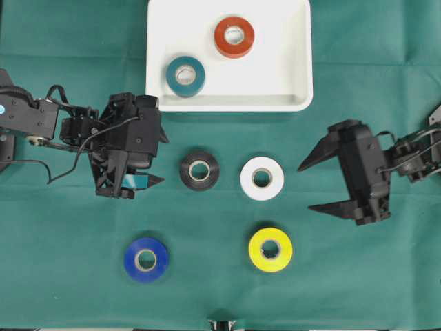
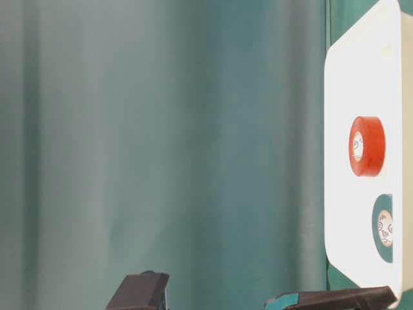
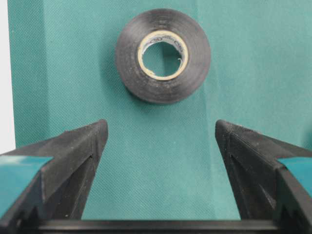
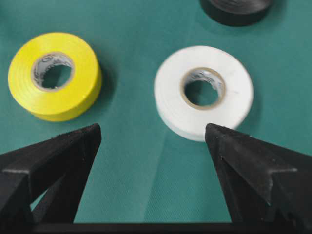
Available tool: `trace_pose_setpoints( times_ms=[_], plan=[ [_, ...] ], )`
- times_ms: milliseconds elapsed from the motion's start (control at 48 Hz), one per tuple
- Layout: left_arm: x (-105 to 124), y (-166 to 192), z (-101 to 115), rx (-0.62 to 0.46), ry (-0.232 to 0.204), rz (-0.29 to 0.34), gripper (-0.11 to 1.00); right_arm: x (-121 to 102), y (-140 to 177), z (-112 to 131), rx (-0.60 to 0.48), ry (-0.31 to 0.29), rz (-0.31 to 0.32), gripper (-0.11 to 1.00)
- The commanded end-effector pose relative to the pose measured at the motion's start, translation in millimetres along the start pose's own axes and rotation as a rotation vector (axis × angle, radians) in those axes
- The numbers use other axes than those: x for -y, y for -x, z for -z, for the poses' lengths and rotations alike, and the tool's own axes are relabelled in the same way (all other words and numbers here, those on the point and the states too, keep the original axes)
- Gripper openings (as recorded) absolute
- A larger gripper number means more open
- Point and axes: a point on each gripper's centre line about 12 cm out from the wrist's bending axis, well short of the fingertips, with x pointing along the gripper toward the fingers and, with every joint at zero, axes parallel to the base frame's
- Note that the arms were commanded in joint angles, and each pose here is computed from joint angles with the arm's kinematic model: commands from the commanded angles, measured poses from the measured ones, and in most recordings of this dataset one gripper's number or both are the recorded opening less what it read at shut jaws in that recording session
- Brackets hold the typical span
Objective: Put the tape alternately from left to right into the white case.
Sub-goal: 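Move the right gripper down over the yellow tape roll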
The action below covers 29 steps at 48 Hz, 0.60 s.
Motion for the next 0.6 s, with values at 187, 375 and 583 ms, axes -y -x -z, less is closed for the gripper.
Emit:
trace_pose_setpoints(
  times_ms=[187, 375, 583],
  plan=[
    [1.3, 4.4, -7.2, 0.031, -0.004, 0.003, 0.92, -24.3, -27.1, -16.9, -0.007, 0.038, -0.055, 0.71],
    [1.3, 4.0, -6.9, 0.029, -0.004, 0.003, 0.92, -36.4, -42.7, -16.8, -0.034, 0.059, -0.077, 0.71],
    [1.3, 4.0, -6.9, 0.029, -0.002, 0.003, 0.92, -47.0, -59.3, -19.0, -0.051, 0.074, -0.094, 0.70]
  ],
)
